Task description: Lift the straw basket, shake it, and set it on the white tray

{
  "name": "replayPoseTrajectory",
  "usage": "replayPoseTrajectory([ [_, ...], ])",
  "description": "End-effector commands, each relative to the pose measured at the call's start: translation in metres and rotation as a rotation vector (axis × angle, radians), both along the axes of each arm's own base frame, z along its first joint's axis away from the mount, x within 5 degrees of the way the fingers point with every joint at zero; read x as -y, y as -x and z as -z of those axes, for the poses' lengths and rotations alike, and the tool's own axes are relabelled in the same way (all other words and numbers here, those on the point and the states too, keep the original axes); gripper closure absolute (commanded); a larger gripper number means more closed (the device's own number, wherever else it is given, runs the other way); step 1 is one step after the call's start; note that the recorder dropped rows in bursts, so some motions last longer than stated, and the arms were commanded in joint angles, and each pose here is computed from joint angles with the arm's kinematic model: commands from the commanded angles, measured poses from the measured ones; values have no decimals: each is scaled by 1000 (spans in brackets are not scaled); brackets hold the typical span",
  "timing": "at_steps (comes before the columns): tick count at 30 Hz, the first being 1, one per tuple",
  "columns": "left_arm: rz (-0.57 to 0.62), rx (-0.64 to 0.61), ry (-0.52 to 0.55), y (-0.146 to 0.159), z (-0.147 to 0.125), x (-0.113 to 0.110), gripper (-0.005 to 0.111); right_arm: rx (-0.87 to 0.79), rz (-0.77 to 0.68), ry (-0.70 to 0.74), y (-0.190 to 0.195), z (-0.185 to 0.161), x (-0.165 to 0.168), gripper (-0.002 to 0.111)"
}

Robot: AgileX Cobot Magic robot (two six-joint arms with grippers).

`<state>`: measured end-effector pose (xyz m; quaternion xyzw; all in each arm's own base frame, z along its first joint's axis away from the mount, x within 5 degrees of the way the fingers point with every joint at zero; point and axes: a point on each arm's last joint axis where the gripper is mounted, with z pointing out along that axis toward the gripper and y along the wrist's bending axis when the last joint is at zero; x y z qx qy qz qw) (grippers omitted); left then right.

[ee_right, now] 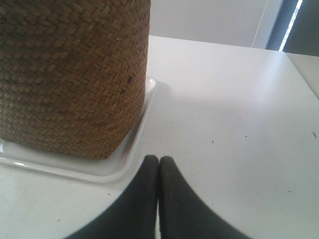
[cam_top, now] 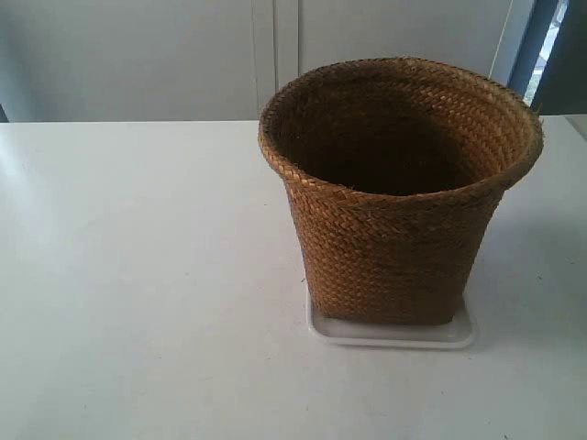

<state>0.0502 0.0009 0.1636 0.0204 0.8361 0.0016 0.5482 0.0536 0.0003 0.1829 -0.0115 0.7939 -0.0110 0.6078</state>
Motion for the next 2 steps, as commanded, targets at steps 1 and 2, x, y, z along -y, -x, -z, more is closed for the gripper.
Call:
replayPoseTrajectory([
  [1, -1, 0, 12, 0, 1, 0, 107, 4, 7, 7, 0, 1, 1, 108],
  [2, -1, 0, 12, 0, 1, 0, 107, 4, 7, 7, 0, 1, 1, 108],
])
